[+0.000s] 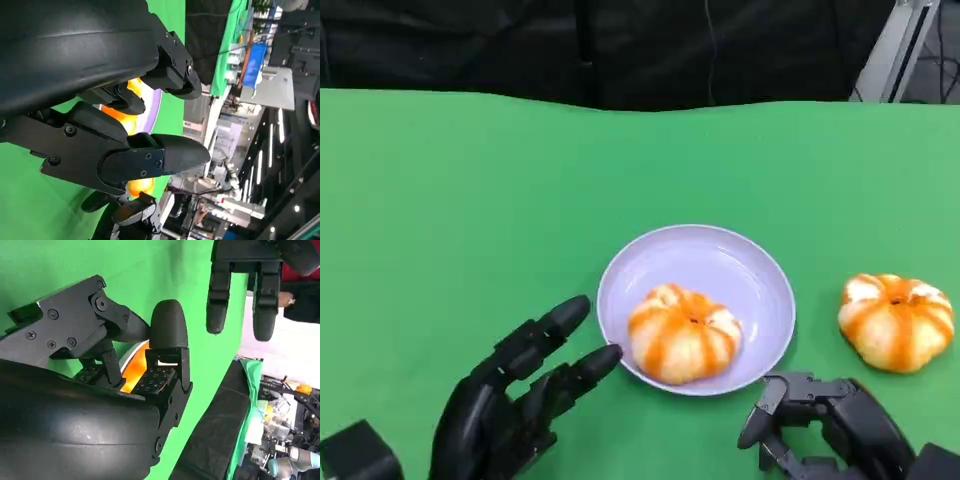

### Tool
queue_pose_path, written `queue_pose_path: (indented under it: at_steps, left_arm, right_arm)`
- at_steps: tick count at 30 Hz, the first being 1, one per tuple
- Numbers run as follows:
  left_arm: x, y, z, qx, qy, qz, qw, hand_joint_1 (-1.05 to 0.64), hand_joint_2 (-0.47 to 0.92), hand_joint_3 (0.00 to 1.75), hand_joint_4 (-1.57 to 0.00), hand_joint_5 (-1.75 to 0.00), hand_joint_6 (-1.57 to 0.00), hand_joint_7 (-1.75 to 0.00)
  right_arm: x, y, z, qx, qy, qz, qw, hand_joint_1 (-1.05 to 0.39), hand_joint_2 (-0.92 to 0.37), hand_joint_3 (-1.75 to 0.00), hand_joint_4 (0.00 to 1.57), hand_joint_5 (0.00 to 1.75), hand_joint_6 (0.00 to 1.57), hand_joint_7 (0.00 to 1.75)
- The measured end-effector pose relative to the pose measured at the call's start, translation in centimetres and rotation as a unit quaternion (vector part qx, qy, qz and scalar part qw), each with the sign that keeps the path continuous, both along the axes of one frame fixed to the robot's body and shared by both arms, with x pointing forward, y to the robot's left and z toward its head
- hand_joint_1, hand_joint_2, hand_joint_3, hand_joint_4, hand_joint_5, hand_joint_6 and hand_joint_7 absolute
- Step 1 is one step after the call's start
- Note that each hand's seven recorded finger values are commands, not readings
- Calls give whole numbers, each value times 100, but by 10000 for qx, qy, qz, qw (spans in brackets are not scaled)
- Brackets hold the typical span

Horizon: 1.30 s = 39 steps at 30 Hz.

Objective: Grasp the bread from the table and place it into the plate.

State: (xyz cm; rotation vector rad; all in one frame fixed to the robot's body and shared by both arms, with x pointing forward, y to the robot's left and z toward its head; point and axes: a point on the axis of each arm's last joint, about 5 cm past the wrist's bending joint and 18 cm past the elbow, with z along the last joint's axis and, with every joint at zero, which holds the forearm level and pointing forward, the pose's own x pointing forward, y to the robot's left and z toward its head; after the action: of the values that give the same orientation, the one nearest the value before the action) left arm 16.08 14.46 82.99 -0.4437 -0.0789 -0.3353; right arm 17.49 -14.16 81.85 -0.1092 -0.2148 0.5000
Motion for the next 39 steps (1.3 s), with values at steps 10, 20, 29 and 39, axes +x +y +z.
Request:
queue_pose_path:
  at_steps: [10,20,29,39]
  left_arm:
    - [-46,-24,-27,95,19,-56,9999,2,92,46,-76,-1,-71,-4]
    - [-76,-51,-50,362,7,-46,9993,0,92,45,-110,-6,-94,-5]
    - [-97,-90,-63,887,-339,-15,9955,-2,87,54,-137,-33,-133,-9]
    - [-48,-146,-66,993,-623,-113,9930,-7,56,110,-101,-142,-109,-98]
  right_arm:
    - [0,0,0,7,-1,-14,10000,-16,-62,-95,79,150,84,116]
    - [0,-1,0,6,2,22,10000,-16,-60,-97,79,151,84,118]
    - [0,-1,1,4,-1,31,10000,-14,-61,-97,79,150,84,119]
    - [2,-1,15,12,-51,30,10000,-15,-61,-97,79,151,84,120]
